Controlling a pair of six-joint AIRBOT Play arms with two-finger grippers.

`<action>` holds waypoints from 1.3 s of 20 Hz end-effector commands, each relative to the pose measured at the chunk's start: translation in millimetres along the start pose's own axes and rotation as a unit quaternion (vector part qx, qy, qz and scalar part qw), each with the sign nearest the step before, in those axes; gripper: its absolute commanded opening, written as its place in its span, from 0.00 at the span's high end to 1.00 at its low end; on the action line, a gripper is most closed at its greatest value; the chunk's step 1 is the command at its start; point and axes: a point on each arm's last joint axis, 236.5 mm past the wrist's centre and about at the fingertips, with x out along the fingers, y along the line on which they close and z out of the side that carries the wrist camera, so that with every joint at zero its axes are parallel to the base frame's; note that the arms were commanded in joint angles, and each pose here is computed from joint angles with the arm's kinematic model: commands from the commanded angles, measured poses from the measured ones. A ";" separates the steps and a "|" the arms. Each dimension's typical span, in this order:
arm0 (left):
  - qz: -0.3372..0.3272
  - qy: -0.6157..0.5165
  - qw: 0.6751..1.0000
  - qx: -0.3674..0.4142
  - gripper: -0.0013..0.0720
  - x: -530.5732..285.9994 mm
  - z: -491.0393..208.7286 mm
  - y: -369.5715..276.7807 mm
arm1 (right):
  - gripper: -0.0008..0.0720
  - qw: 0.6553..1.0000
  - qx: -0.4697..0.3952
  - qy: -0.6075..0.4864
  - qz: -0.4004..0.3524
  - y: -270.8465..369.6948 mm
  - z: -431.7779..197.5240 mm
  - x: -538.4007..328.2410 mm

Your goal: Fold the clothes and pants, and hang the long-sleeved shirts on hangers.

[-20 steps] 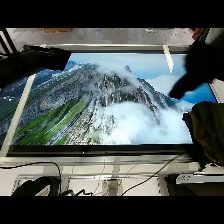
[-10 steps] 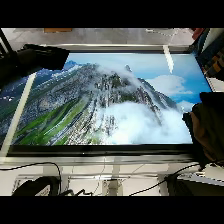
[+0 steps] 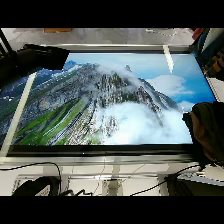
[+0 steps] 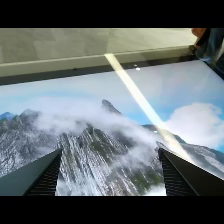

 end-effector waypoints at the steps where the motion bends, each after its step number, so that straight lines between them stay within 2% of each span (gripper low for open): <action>1: 0.000 0.000 1.000 0.000 0.03 -0.2 0.1 -0.1 | 0.09 1.000 0.013 0.008 -0.015 -7.6 -4.1 -0.1; 2: 0.000 0.000 1.000 0.000 0.03 -0.2 0.1 -0.1 | 0.18 1.000 0.013 0.011 -0.016 -8.0 -5.2 -0.1; 6: 0.000 0.000 1.000 0.000 0.03 -0.2 0.1 -0.1 | 0.97 1.000 -0.002 0.012 0.004 1.7 -5.5 0.3; 9: 0.000 0.000 1.000 0.000 0.03 -0.2 0.1 -0.2 | 0.97 0.997 -0.066 0.002 0.038 34.3 -6.3 -0.5; 12: 0.000 0.000 1.000 0.000 0.03 -0.2 0.1 -0.1 | 0.96 0.986 -0.149 -0.010 0.076 100.3 -22.1 -4.4; 15: 0.000 0.000 1.000 0.000 0.03 -0.2 0.1 -0.1 | 0.97 0.946 -0.297 -0.024 0.125 198.0 -74.7 -13.0; 17: 0.000 0.000 1.000 0.000 0.03 -0.2 0.1 -0.2 | 0.96 0.889 -0.423 -0.050 0.172 267.0 -130.0 -31.4; 20: 0.000 0.000 1.000 0.000 0.03 -0.2 0.1 -0.2 | 0.96 0.779 -0.568 -0.077 0.256 345.4 -241.9 -71.5; 24: 0.000 0.000 1.000 0.000 0.03 -0.2 0.1 -0.2 | 0.96 0.633 -0.706 -0.087 0.306 368.6 -379.4 -112.7; 26: 0.000 0.000 1.000 0.000 0.03 -0.2 0.1 -0.2 | 0.96 0.595 -0.737 -0.086 0.310 363.0 -419.1 -122.6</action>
